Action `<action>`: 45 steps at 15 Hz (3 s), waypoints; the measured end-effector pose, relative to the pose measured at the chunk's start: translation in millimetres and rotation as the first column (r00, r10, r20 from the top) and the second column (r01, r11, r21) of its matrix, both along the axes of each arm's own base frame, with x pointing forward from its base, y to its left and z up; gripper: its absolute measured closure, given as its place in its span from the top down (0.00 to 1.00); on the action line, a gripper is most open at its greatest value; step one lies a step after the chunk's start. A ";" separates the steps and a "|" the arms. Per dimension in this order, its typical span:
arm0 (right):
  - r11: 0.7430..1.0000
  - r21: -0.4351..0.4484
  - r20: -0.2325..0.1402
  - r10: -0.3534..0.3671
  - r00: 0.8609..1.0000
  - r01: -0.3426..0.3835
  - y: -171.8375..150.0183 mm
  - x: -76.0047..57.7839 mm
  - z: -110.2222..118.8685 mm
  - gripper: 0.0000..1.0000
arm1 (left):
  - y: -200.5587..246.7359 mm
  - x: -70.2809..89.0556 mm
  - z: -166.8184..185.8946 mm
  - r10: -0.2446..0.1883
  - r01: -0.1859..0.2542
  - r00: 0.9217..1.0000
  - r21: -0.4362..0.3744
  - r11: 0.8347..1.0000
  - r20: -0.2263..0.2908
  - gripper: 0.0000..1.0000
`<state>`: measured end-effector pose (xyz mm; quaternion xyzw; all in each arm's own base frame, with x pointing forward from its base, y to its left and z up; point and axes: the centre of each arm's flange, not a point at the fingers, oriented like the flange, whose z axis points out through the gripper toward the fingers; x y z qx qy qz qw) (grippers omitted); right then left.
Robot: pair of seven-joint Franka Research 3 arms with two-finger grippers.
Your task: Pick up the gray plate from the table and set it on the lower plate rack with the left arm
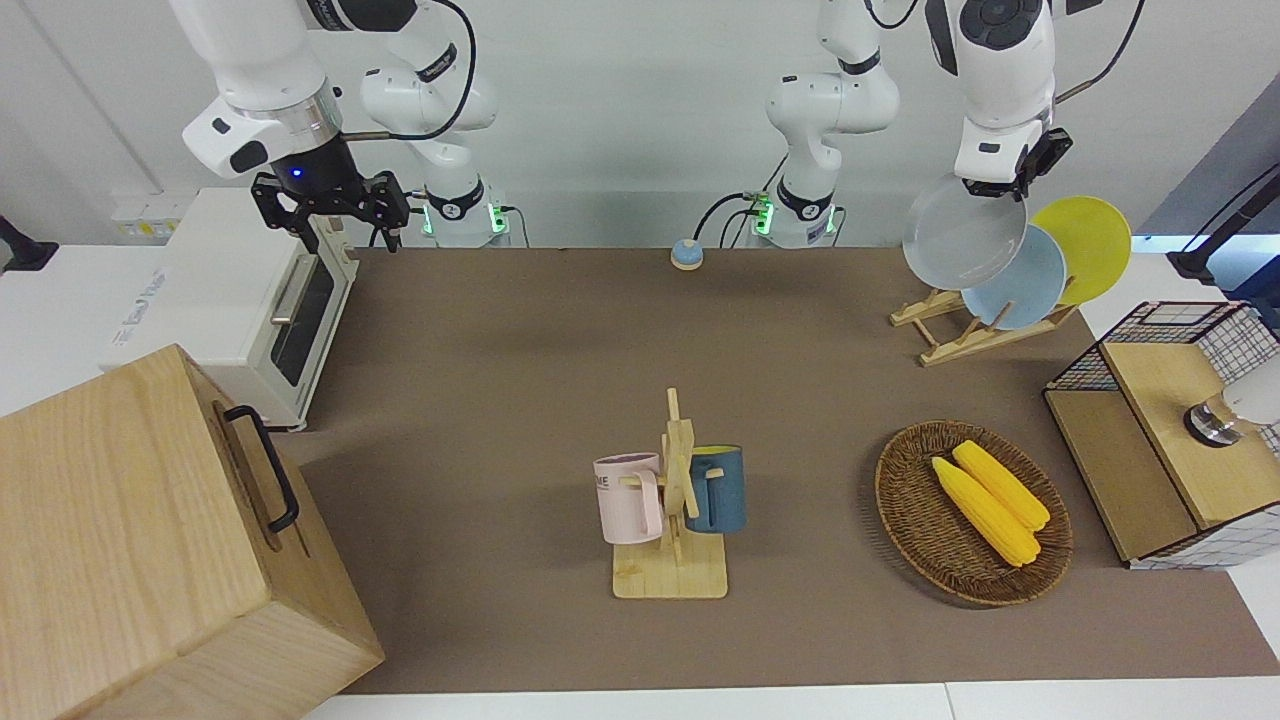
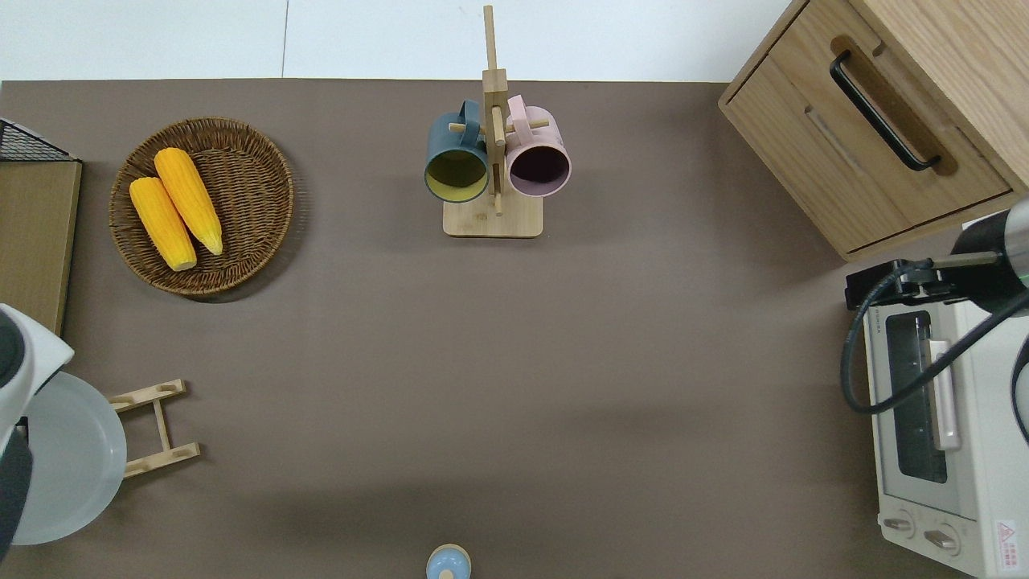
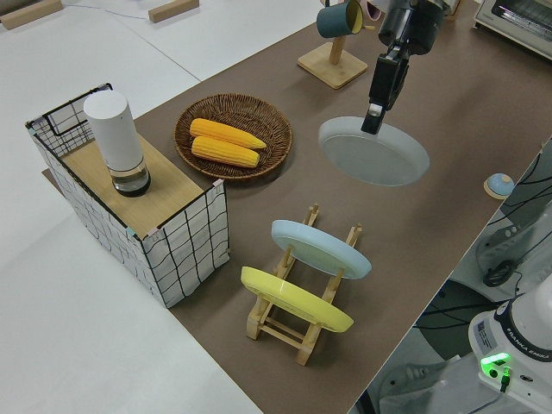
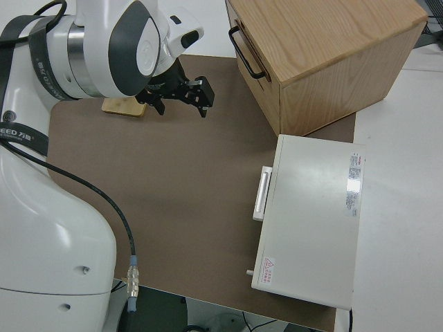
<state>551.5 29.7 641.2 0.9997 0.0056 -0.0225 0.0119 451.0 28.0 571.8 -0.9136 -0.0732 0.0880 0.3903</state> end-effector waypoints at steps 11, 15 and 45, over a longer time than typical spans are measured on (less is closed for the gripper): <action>1.000 0.000 0.000 0.000 1.000 0.000 0.0 0.0 0.0 0.99 | -45.8 11.3 -109.0 0.055 -0.050 0.998 0.283 0.958 -0.010 0.02; 1.000 0.000 0.000 0.000 1.000 0.000 0.0 0.0 0.0 0.99 | -45.7 12.6 -123.6 0.066 -0.060 0.998 0.305 0.951 -0.011 0.02; 1.000 0.000 0.000 0.000 1.000 0.000 0.0 0.0 0.0 0.99 | -52.0 22.7 -182.3 0.059 -0.045 0.998 0.307 0.951 -0.036 0.33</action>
